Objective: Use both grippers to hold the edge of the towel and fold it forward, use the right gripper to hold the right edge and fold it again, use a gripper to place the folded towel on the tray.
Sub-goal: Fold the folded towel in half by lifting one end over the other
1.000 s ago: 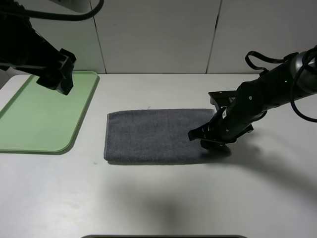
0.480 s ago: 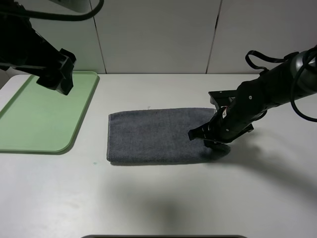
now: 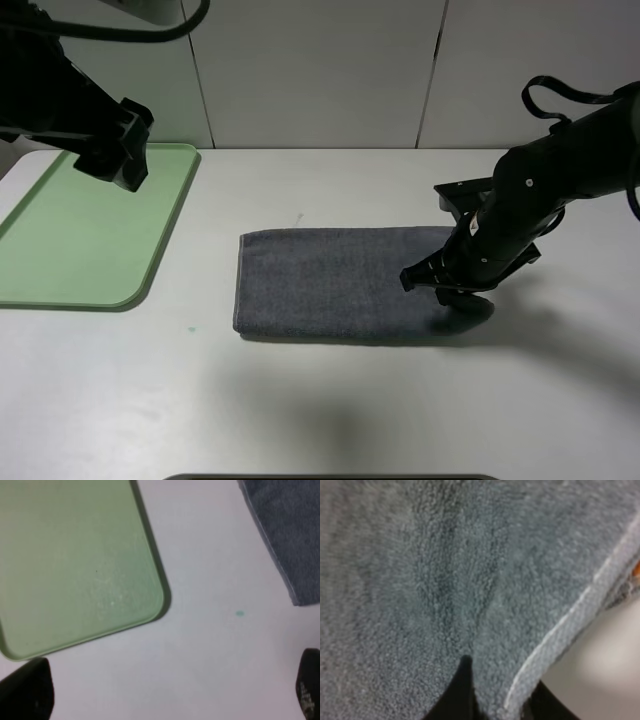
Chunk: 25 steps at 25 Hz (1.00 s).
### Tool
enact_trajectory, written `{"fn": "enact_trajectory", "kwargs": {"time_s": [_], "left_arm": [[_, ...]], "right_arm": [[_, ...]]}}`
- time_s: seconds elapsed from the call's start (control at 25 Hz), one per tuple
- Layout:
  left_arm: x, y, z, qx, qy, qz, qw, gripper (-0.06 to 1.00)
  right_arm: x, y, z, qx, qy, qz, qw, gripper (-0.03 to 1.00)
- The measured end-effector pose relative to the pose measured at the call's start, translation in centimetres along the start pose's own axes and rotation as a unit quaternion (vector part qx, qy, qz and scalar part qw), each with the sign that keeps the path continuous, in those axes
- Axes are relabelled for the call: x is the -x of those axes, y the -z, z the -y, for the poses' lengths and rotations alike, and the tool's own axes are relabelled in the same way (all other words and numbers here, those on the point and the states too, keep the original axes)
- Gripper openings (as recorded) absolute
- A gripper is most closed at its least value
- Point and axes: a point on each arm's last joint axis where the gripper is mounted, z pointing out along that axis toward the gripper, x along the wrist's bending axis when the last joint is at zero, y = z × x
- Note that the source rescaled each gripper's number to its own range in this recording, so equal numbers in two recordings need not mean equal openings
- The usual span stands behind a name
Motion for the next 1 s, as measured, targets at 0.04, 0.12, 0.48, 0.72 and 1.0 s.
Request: {"fn": "enact_trajectory", "kwargs": {"time_s": [0.04, 0.12, 0.48, 0.72, 1.0], "left_arm": [[0.0, 0.0, 0.0, 0.000, 0.000, 0.000, 1.000, 0.98], [0.0, 0.0, 0.0, 0.000, 0.000, 0.000, 1.000, 0.98], [0.0, 0.0, 0.0, 0.000, 0.000, 0.000, 1.000, 0.98], [0.0, 0.0, 0.0, 0.000, 0.000, 0.000, 1.000, 0.98], [0.0, 0.0, 0.0, 0.000, 0.000, 0.000, 1.000, 0.98]], "right_arm": [[0.0, 0.5, -0.1, 0.005, 0.001, 0.000, 1.000, 0.10], [0.1, 1.5, -0.1, 0.012, 0.004, 0.001, 1.000, 0.10], [0.8, 5.1, -1.7, 0.004, 0.036, 0.048, 0.998, 0.10], [1.3, 7.0, -3.2, -0.008, 0.050, 0.086, 0.995, 0.10], [1.9, 9.7, -5.4, -0.001, 0.068, 0.135, 0.989, 0.10]]}}
